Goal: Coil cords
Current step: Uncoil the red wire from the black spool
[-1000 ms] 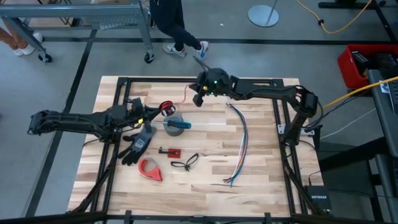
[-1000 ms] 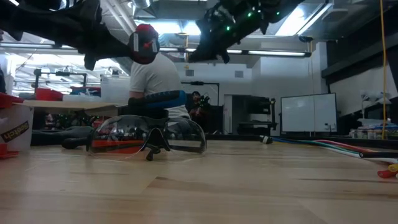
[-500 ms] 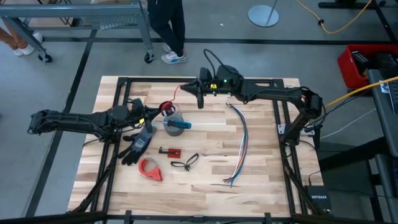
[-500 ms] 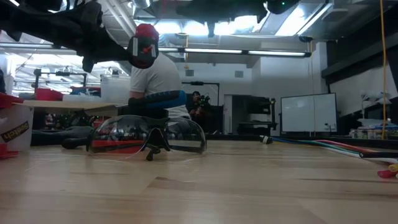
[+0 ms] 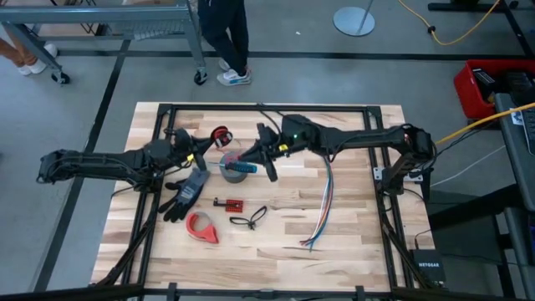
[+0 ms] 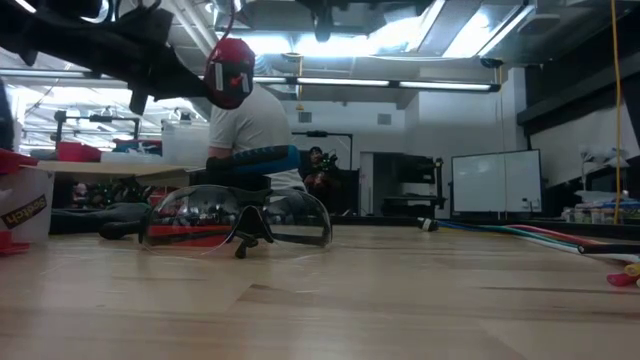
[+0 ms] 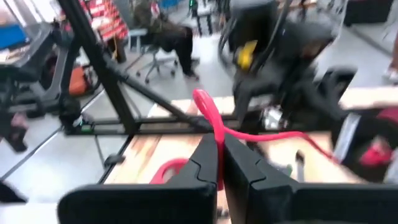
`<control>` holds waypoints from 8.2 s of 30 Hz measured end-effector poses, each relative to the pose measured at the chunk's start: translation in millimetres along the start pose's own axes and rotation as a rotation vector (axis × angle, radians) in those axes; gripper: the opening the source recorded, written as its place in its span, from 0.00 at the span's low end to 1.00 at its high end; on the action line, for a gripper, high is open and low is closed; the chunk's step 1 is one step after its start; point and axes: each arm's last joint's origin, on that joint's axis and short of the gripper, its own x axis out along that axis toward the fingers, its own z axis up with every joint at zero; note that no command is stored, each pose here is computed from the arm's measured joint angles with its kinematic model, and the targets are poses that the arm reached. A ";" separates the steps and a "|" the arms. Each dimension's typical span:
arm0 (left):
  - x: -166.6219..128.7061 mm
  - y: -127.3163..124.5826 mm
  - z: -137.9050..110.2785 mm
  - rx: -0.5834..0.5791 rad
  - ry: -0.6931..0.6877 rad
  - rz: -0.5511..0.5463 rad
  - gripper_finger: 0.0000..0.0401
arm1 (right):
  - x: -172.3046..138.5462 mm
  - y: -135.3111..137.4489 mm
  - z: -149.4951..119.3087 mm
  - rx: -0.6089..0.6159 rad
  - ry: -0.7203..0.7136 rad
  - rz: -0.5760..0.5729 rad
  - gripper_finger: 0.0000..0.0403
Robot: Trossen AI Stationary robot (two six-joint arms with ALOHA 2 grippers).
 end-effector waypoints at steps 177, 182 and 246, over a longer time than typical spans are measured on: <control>-12.8 20.9 -11.3 0.133 -0.081 0.676 0.00 | -21.4 -30.0 -30.5 0.326 0.341 -0.047 0.02; -11.3 17.0 -2.9 0.102 -0.132 0.645 0.00 | -31.3 -37.1 -48.0 0.329 0.502 -0.353 0.02; -0.7 -5.0 6.6 0.108 -0.096 0.071 0.00 | 24.1 -86.4 -50.9 0.053 0.029 -0.288 0.52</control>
